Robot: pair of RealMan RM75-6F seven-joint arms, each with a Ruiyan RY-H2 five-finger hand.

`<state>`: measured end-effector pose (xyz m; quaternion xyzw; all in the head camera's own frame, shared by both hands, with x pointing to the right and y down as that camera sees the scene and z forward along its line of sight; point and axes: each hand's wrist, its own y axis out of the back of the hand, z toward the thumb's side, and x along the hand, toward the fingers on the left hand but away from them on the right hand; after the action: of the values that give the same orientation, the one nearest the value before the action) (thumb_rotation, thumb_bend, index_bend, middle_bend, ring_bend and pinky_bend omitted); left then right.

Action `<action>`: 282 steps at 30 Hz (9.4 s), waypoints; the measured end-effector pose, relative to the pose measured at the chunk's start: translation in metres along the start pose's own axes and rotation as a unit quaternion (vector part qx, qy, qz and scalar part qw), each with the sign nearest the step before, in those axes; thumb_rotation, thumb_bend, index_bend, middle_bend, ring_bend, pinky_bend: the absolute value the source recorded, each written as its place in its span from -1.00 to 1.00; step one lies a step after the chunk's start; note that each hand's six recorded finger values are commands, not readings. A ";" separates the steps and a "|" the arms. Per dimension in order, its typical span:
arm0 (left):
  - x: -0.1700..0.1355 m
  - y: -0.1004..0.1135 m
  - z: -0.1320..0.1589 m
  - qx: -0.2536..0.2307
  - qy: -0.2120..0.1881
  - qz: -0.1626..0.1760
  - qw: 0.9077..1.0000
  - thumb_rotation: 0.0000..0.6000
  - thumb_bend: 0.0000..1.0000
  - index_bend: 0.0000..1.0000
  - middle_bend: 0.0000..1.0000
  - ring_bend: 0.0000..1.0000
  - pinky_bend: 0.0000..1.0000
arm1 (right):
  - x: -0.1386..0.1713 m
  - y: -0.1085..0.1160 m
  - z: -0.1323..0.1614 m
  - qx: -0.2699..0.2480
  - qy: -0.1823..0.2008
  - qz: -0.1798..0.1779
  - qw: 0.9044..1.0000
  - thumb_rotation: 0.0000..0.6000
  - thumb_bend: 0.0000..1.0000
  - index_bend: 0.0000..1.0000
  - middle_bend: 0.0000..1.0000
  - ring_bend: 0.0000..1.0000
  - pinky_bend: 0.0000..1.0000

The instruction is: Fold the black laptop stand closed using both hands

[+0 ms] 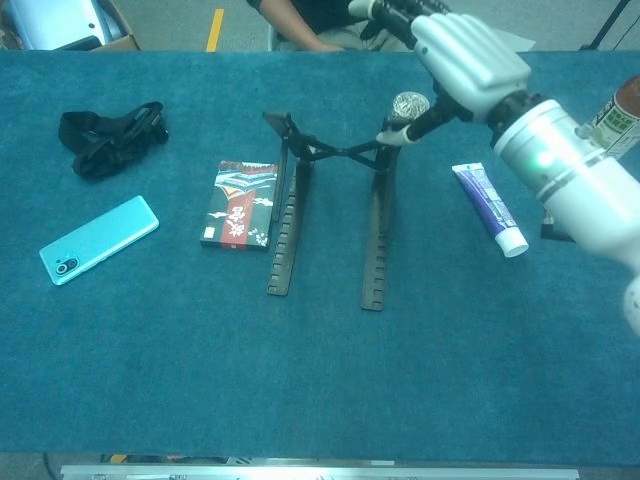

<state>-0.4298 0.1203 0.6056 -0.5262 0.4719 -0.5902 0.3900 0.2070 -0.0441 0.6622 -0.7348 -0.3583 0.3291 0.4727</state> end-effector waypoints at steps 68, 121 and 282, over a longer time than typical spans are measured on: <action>0.000 0.003 0.006 0.005 -0.005 0.006 1.000 1.00 -0.49 -0.93 -0.98 -1.00 -0.98 | 0.000 0.040 0.036 -0.150 0.048 0.053 0.986 1.00 -0.81 -0.80 -0.55 -0.90 -0.94; -0.010 0.004 -0.019 -0.001 0.026 0.008 1.000 1.00 -0.49 -0.93 -0.99 -1.00 -0.98 | -0.074 -0.117 0.060 -0.284 -0.041 0.205 0.936 1.00 -0.74 -0.79 -0.48 -0.90 -0.94; 0.000 -0.006 0.005 0.007 -0.001 -0.008 1.000 1.00 -0.49 -0.93 -1.00 -1.00 -0.98 | 0.072 0.028 -0.020 -0.301 0.000 0.126 0.945 1.00 -0.75 -0.80 -0.52 -0.91 -0.67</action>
<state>-0.4251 0.1210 0.6114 -0.5277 0.4628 -0.5962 0.3897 0.2673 -0.0013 0.6322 -0.8820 -0.3455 0.2624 0.1839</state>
